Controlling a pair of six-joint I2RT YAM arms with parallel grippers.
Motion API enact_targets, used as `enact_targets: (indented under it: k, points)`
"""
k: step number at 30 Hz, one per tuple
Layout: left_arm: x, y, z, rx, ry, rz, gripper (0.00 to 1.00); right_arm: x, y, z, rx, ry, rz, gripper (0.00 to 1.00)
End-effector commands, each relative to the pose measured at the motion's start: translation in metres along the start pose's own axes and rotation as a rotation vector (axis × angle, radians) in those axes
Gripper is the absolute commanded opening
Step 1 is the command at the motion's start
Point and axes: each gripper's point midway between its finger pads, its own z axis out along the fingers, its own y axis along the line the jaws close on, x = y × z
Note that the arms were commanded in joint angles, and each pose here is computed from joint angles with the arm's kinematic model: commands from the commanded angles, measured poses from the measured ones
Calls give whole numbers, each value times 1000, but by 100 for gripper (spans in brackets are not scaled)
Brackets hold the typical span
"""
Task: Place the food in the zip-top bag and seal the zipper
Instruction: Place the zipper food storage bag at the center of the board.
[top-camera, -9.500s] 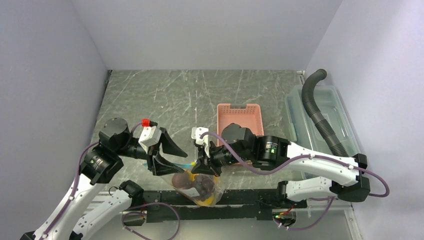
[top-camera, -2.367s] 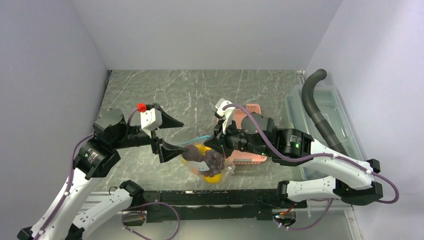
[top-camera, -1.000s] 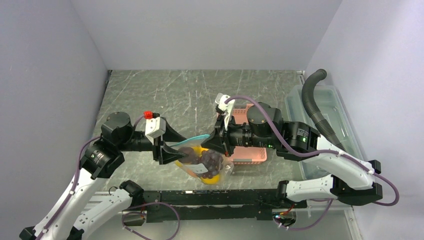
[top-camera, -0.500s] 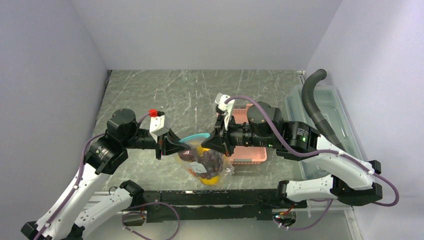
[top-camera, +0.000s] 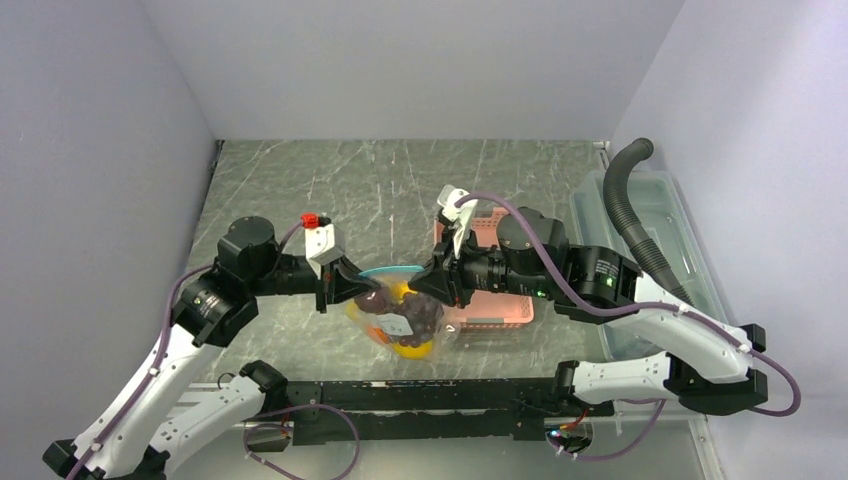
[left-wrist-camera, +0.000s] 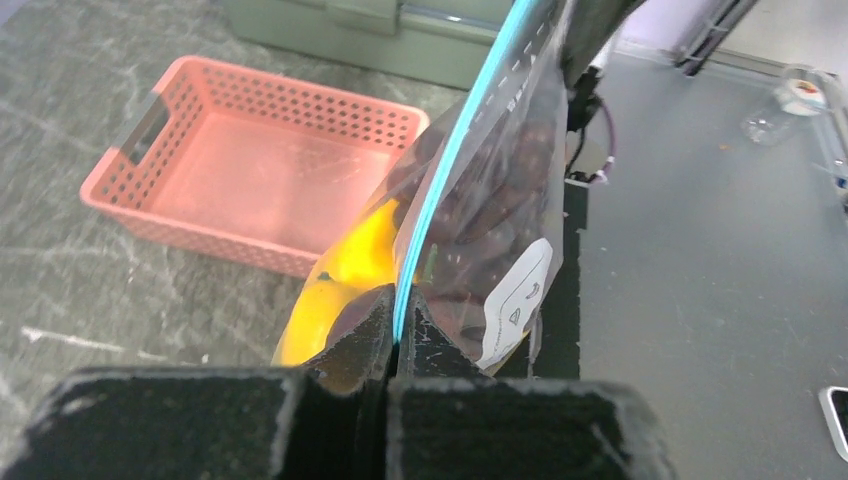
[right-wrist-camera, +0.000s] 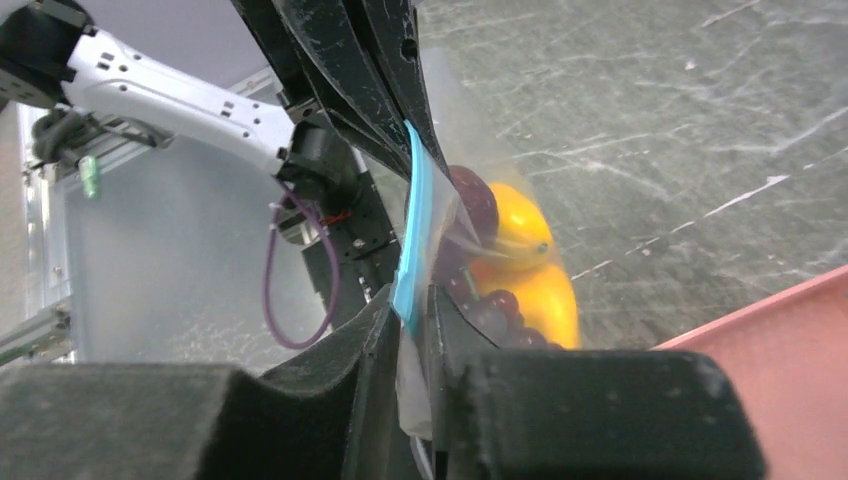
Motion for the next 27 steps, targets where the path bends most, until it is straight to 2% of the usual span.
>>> enact_targets:
  k: [1, 5, 8, 18, 25, 27]
  points:
    - [-1, 28, -2, -152, 7, 27, 0, -36, -13, -19, 82, -171, 2, 32]
    - [-1, 43, -6, -241, 13, 29, 0, -34, -33, -23, 187, -177, 12, 56]
    - [-1, 54, -10, -308, 19, 31, 0, -30, -46, -25, 257, -172, 22, 64]
    - [7, 111, -29, -618, 101, 17, 0, -12, -72, -31, 385, -157, 37, 68]
    - [15, 154, -47, -847, 186, 6, 0, 2, -79, -34, 406, -153, 54, 70]
    - [19, 172, -59, -964, 225, 6, 0, 7, -80, -33, 405, -148, 55, 70]
